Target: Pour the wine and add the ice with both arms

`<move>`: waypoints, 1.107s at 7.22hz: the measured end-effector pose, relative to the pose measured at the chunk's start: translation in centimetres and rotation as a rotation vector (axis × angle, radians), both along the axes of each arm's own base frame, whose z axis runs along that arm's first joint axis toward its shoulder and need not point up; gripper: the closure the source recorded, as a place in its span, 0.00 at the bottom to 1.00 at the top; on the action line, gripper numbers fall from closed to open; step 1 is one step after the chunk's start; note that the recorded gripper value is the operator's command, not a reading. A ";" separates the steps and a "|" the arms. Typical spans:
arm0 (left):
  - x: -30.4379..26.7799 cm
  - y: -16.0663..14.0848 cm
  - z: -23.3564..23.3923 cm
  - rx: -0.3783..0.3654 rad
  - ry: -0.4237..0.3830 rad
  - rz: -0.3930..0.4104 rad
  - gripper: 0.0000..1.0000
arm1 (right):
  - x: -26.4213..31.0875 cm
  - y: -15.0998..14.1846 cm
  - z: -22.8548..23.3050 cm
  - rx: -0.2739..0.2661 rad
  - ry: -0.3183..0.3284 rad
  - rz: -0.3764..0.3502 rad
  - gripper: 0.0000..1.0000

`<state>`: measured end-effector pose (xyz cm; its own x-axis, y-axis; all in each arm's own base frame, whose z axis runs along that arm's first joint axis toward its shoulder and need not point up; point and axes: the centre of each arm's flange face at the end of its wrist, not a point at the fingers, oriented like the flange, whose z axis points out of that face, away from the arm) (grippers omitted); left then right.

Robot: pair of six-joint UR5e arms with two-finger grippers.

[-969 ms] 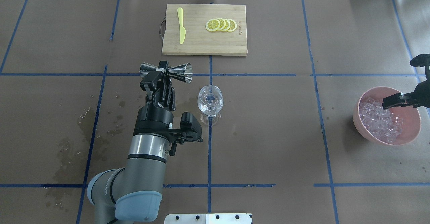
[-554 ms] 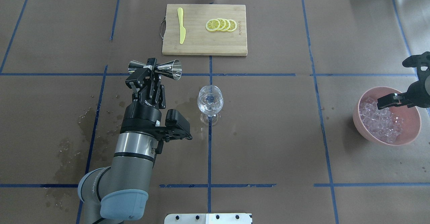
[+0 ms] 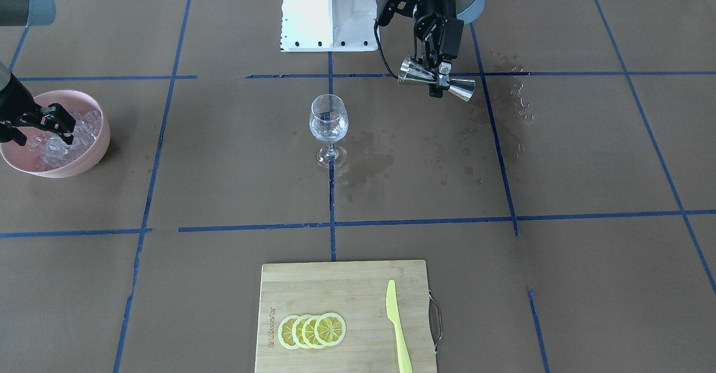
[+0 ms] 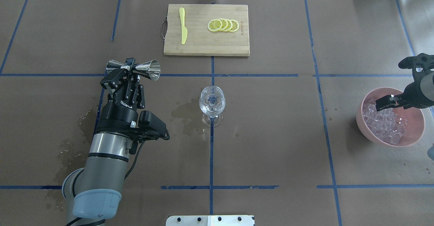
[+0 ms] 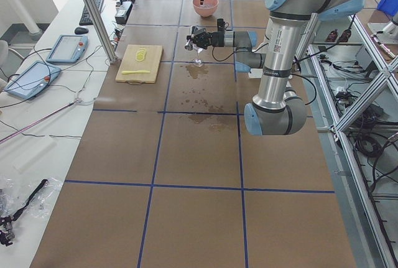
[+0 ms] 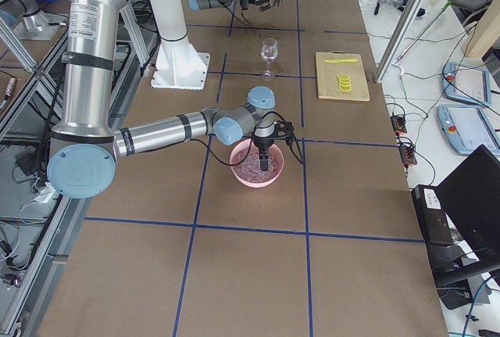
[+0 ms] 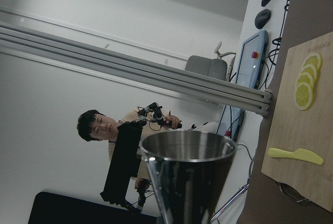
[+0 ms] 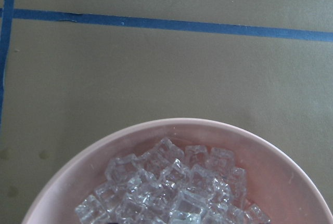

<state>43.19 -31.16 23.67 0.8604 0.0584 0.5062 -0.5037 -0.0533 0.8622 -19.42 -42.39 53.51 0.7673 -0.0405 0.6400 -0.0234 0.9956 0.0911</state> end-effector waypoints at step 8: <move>-3.4 -0.1 5.1 0.012 0.022 -0.017 1.00 | -1.0 0.3 1.4 -0.023 0.013 -0.024 1.00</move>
<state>39.81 -31.29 28.76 0.8723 0.0378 0.4875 -0.4853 -0.0553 0.8726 -20.41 -42.12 54.90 0.7747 -0.0446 0.6307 0.0014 0.9976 0.0687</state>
